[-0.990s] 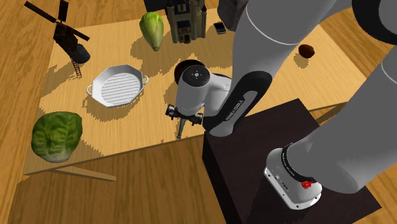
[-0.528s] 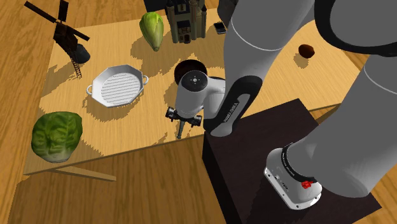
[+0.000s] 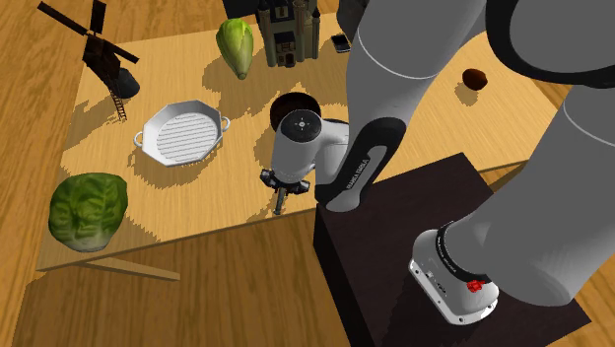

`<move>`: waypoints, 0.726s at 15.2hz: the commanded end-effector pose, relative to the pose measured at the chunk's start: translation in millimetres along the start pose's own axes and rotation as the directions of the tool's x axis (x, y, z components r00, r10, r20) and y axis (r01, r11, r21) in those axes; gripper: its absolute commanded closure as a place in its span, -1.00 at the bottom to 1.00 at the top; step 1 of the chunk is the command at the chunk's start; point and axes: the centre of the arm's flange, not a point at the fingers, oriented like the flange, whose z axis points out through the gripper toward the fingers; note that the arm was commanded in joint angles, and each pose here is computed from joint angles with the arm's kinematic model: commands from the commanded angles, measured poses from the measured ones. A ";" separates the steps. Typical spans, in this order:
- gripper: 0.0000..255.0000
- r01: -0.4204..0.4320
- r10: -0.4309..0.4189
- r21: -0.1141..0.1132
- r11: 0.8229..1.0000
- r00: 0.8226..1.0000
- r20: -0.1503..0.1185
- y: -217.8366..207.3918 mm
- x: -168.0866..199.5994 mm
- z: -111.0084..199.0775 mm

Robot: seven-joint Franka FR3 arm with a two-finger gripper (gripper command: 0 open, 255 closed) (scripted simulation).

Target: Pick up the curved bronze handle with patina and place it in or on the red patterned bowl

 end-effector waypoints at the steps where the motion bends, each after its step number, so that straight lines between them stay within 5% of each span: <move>1: 1.00 0.000 0.000 0.000 1.000 1.000 0.000 0.0 0.1 0.0; 11: 1.00 0.000 0.000 0.000 1.000 1.000 0.000 -5.2 0.5 -25.8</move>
